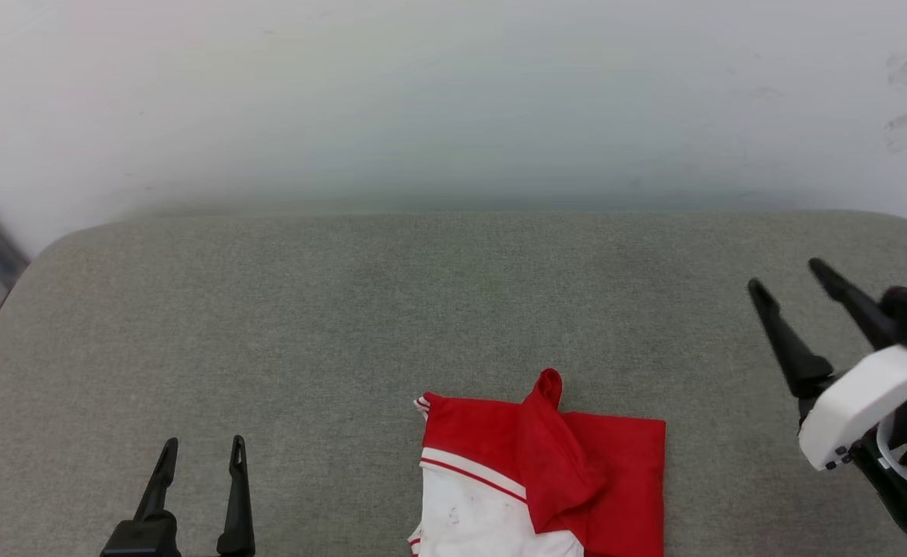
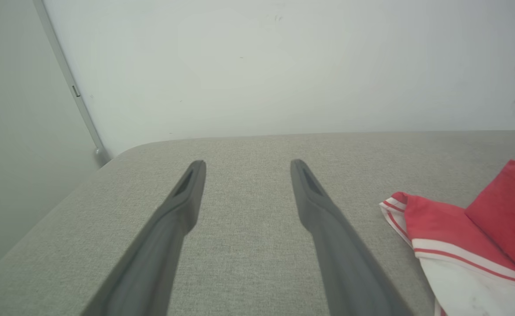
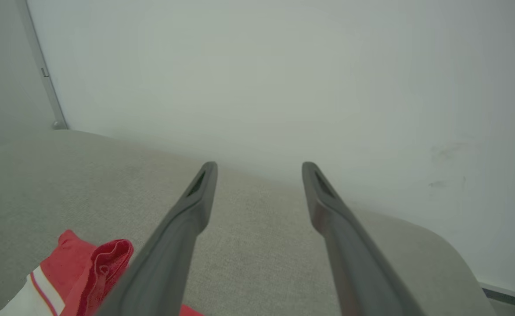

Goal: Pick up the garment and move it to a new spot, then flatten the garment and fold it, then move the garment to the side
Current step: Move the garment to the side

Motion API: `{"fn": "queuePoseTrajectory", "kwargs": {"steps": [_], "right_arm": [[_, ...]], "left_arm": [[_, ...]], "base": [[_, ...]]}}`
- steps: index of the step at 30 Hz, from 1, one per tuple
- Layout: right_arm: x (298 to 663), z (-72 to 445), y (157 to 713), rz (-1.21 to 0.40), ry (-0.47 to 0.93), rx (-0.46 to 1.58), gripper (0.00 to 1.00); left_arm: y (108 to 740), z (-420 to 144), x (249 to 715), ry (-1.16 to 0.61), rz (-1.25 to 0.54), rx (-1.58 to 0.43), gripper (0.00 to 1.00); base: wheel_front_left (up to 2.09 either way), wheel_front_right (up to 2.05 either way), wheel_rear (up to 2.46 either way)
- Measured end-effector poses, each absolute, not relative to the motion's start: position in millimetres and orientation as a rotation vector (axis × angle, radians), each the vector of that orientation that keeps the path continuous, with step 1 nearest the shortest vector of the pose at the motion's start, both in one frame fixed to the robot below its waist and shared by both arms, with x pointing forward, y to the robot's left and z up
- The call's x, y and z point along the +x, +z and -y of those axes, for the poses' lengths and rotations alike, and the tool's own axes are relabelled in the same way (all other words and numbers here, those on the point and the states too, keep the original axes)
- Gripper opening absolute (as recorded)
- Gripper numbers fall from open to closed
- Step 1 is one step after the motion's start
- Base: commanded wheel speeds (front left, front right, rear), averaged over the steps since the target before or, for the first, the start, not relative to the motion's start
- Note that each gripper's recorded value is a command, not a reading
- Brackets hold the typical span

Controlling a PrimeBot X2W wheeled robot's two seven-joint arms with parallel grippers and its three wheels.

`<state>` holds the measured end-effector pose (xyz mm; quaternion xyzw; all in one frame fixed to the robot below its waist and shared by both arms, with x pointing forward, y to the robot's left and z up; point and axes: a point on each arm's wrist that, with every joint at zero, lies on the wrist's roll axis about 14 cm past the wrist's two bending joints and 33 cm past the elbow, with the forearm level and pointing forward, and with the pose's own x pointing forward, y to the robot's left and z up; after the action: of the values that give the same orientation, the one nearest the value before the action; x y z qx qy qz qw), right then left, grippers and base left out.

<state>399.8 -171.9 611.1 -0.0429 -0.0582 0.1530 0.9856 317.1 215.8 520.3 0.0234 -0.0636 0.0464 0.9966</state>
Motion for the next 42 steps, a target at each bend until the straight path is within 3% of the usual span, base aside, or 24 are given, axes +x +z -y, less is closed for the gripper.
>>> {"fn": "queuePoseTrajectory", "kwargs": {"steps": [3, 4, 8, 13, 27, 37, 38, 39, 42], "right_arm": [[403.6, 158.3, 585.4, -0.118, 0.391, -0.075, 1.00], [399.9, 156.3, 561.4, -0.297, 0.428, -0.048, 1.00], [377.5, 152.3, 506.0, -0.655, 0.489, 0.064, 1.00], [350.0, 148.2, 457.4, -0.939, 0.529, 0.148, 1.00], [357.2, 94.9, 382.8, -1.120, 0.545, 0.375, 1.00], [348.2, 77.8, 353.5, -1.159, 0.575, 0.300, 1.00], [349.3, 77.0, 354.3, -1.150, 0.579, 0.296, 0.27], [349.2, 76.9, 354.4, -1.140, 0.582, 0.289, 0.00], [349.6, 76.6, 358.5, -1.109, 0.595, 0.260, 0.00]], "left_arm": [[520.5, -216.5, 317.0, 0.095, 0.128, 0.045, 1.00], [519.9, -217.3, 316.8, 0.098, 0.126, 0.043, 1.00], [520.1, -218.4, 318.3, 0.101, 0.126, 0.041, 1.00], [519.6, -220.0, 320.8, 0.105, 0.123, 0.038, 1.00], [513.5, -225.7, 344.5, 0.122, 0.097, 0.044, 1.00], [508.4, -228.8, 349.3, 0.133, 0.080, 0.047, 1.00], [508.5, -228.8, 349.1, 0.133, 0.080, 0.047, 1.00], [508.7, -228.9, 348.8, 0.134, 0.081, 0.047, 1.00], [511.1, -228.0, 346.8, 0.132, 0.088, 0.045, 1.00]], "base": [[0.00, 0.00, 0.00], [0.00, 0.00, 0.00], [0.00, 0.00, 0.00], [0.00, 0.00, 0.00], [0.00, 0.00, 0.00], [0.00, 0.00, 0.00], [0.00, 0.00, 0.00], [0.00, 0.00, 0.00], [0.00, 0.00, 0.00]]}}
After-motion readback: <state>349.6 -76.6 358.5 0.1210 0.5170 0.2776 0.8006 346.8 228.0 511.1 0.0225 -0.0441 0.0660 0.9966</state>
